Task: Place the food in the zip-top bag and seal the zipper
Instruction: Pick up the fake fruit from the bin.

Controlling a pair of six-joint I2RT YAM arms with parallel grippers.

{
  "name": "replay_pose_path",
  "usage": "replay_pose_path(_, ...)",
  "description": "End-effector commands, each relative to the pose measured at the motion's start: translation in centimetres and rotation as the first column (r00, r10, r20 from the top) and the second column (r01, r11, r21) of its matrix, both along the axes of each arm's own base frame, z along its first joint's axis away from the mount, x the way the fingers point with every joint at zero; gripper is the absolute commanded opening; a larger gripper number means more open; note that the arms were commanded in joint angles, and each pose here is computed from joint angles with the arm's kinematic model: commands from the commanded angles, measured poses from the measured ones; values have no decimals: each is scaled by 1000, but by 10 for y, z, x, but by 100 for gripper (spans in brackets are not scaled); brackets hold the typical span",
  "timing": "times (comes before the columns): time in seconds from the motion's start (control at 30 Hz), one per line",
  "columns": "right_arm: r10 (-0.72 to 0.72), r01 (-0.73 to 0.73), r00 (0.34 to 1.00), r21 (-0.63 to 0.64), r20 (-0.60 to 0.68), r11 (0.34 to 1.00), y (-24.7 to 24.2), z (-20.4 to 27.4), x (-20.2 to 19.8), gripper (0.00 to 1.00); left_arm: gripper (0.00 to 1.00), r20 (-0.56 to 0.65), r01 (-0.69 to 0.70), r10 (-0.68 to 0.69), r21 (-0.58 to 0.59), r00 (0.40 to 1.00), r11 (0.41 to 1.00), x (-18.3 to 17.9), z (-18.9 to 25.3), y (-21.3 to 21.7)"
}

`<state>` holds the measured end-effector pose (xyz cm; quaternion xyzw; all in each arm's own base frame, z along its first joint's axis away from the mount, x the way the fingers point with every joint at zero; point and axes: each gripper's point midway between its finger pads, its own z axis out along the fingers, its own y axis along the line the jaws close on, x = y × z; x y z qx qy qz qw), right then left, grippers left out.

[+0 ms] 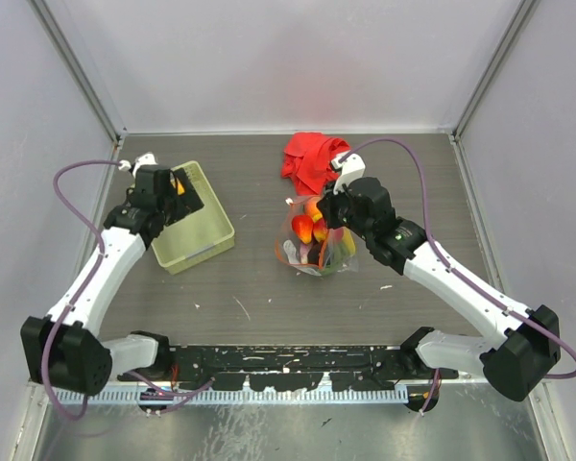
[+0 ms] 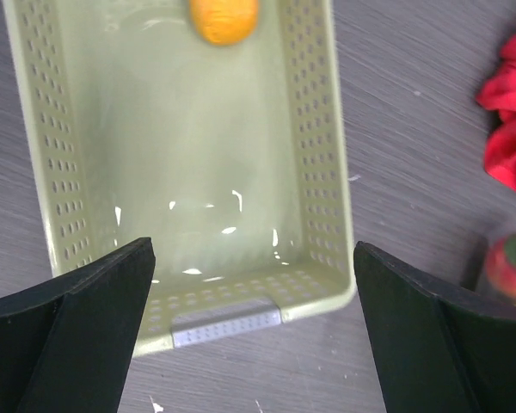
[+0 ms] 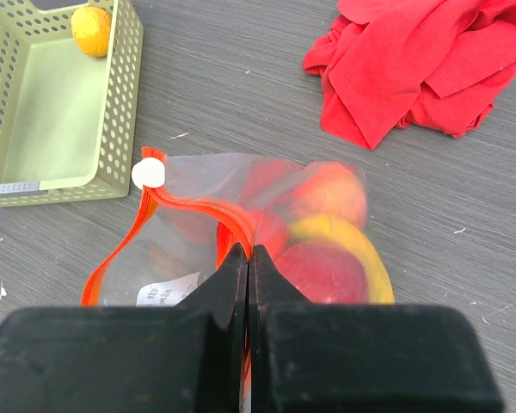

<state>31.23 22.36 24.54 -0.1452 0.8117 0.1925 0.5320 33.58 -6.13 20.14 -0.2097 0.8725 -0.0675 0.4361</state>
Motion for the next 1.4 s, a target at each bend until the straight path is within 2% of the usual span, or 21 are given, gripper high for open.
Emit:
replay_pose_path(0.0,6,-11,997,61,81,998,8,28,7,1,99,12,-32,33,-70,999,997,28,8,13)
replay_pose_path(0.1,7,-12,997,60,80,998,9,27,8,1,100,-34,-42,37,-134,999,990,47,-9,19)
replay_pose_path(0.27,18,-23,997,59,80,998,13,27,10,1,100,-70,-111,104,-93,992,990,78,-32,38)
replay_pose_path(0.73,23,-26,996,27,80,999,14,23,14,0,98,-148,-170,168,-7,975,985,152,-82,73)
replay_pose_path(1.17,39,-40,997,14,63,999,20,13,18,0,88,-210,-159,164,41,964,986,188,-118,84)
replay_pose_path(1.37,47,-48,997,17,57,999,23,11,19,0,75,-240,-148,150,29,959,989,187,-127,80)
